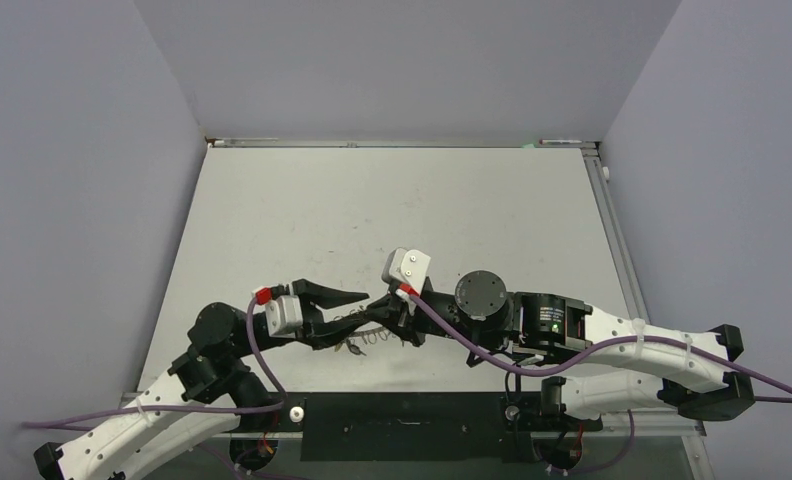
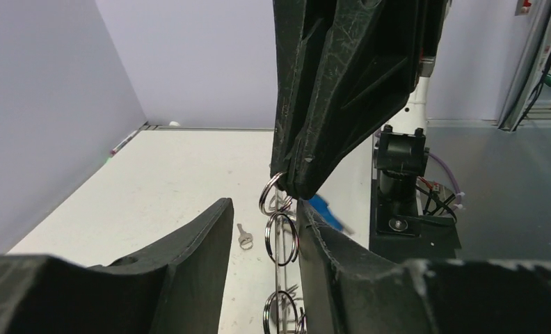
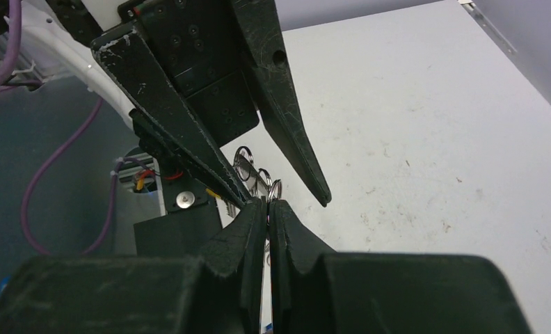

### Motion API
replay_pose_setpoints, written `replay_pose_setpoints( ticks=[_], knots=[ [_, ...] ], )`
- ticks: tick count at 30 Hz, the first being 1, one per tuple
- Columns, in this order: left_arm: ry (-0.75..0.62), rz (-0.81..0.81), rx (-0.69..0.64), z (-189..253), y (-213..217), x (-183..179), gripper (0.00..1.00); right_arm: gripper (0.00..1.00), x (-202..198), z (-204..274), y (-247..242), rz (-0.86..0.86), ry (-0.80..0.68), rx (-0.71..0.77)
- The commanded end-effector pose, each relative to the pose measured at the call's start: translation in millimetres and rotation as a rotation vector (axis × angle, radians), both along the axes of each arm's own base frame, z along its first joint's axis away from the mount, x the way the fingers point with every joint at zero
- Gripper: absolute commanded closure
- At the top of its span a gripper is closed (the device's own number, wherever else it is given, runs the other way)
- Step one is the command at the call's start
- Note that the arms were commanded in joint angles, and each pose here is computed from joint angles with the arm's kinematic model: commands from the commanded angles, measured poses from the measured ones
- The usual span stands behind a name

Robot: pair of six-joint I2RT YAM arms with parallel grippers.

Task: Put the keys on the keyring

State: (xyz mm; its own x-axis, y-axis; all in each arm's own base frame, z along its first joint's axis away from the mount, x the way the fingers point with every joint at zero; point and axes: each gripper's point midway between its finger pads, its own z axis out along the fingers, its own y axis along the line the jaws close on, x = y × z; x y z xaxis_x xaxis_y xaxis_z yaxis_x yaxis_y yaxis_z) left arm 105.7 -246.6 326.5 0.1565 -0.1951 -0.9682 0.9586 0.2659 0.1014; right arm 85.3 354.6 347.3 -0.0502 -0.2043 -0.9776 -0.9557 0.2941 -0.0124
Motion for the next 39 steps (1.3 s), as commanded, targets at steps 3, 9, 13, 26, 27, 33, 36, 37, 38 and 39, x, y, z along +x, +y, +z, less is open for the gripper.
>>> replay_pose_setpoints(
  ticks=[3, 9, 13, 26, 27, 33, 36, 37, 38, 39],
  knots=[
    [-0.038, -0.093, -0.033, 11.5, -3.4, -16.4, 0.67, 0.95, -19.6, 39.5, 0.6, 0.105, -0.028, 0.094],
    [-0.031, -0.142, -0.023, 8.1, -6.7, -23.5, 0.83, 0.95, -21.1, 38.2, 0.4, 0.119, -0.036, 0.085],
    [-0.026, -0.154, -0.008, 4.7, -7.9, -25.1, 1.0, 0.95, -20.7, 37.6, -0.4, 0.118, -0.042, 0.081],
    [-0.062, -0.121, -0.032, -0.1, 1.1, -26.1, 1.0, 0.5, -11.2, 61.0, -17.7, 0.049, -0.071, 0.156],
    [-0.065, -0.118, -0.037, 0.3, 1.8, -26.1, 1.0, 0.48, -11.4, 63.4, -19.9, 0.049, -0.076, 0.164],
    [-0.131, -0.104, -0.046, -1.0, 5.4, -26.5, 1.0, 0.47, -0.3, 76.7, -44.8, -0.038, -0.105, 0.243],
    [-0.162, -0.112, -0.047, -3.8, 5.9, -28.8, 1.0, 0.48, 15.2, 78.1, -62.6, -0.139, -0.14, 0.274],
    [-0.166, -0.108, -0.045, -4.8, 6.1, -28.2, 1.0, 0.48, 21.0, 75.5, -68.9, -0.181, -0.14, 0.274],
    [-0.166, -0.1, -0.036, -7.3, 6.1, -26.8, 1.0, 0.48, 28.1, 72.2, -75.0, -0.232, -0.135, 0.274],
    [-0.167, -0.089, -0.025, -9.3, 6.3, -24.7, 1.0, 0.48, 36.4, 66.4, -81.7, -0.292, -0.13, 0.267]
  ],
)
